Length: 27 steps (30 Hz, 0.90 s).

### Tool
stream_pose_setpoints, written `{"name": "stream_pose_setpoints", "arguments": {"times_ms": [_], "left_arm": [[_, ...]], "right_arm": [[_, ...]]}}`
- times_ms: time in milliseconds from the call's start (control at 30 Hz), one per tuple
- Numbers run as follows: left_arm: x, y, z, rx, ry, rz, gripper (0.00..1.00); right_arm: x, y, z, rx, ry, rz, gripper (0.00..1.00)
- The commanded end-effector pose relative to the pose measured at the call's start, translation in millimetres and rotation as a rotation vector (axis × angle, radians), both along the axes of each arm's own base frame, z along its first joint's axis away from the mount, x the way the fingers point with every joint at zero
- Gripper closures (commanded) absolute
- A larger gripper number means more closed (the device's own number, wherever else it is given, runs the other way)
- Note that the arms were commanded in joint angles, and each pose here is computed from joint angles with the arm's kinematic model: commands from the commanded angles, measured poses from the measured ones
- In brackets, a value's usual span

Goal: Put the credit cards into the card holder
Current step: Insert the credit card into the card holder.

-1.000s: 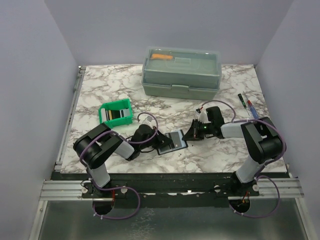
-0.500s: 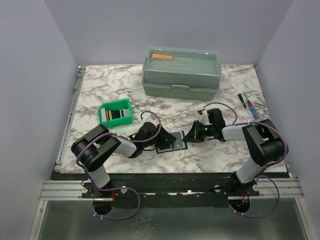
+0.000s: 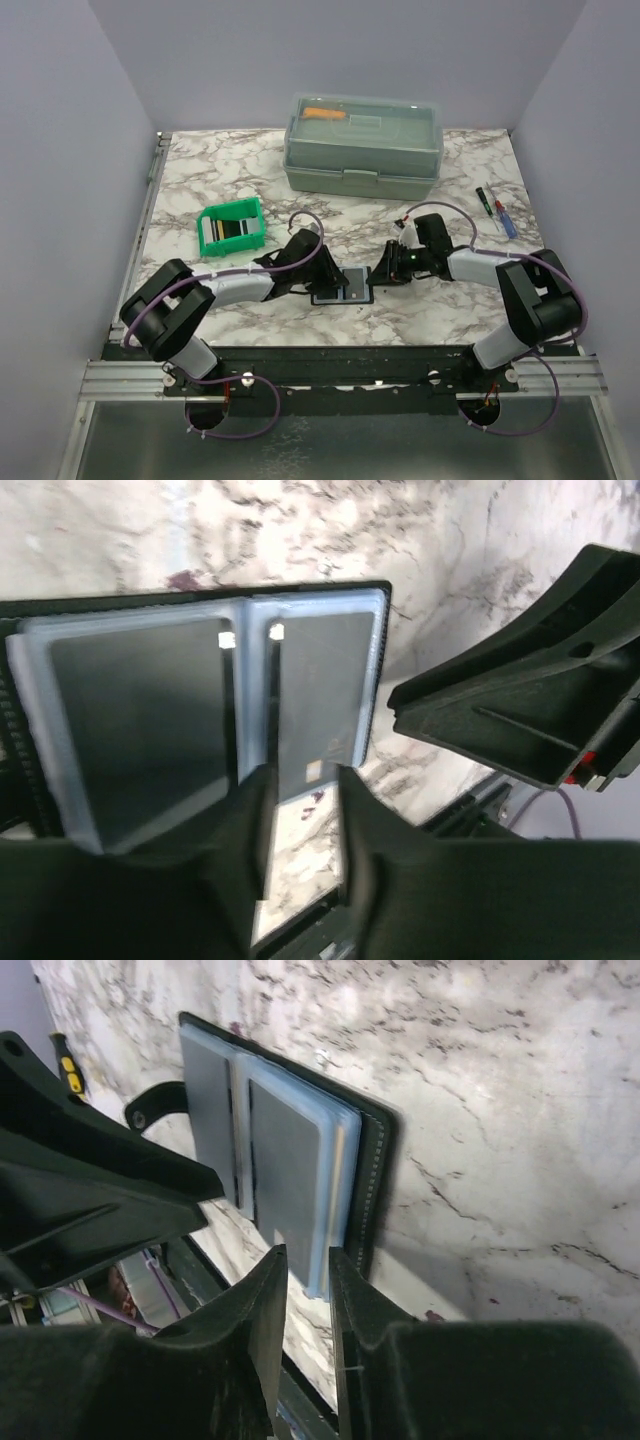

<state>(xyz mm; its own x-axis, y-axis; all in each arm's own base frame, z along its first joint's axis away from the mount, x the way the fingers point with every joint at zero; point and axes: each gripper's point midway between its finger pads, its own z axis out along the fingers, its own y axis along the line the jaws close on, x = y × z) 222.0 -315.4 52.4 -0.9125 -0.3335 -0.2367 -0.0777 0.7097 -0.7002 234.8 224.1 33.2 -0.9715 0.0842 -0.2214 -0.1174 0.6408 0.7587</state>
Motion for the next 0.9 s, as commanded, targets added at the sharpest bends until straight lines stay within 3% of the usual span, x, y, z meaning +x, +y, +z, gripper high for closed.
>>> {"name": "stream_pose_setpoints", "arguments": {"times_ms": [0,400,867], "left_arm": [[-5.2,-22.2,4.0,-0.051,-0.011,-0.142,0.76],[-1.8,-3.3,-41.9,0.037,0.059,-0.104,0.94],[-6.7,16.3,-52.0,0.047,0.081,-0.064,0.91]], "right_arm": [[5.3,4.5,23.3,0.025,-0.048,0.005,0.71],[2.2,12.6,21.5,0.077,-0.005,0.039,0.61],[-3.8,20.4,13.2,0.122,0.035,0.073,0.62]]}}
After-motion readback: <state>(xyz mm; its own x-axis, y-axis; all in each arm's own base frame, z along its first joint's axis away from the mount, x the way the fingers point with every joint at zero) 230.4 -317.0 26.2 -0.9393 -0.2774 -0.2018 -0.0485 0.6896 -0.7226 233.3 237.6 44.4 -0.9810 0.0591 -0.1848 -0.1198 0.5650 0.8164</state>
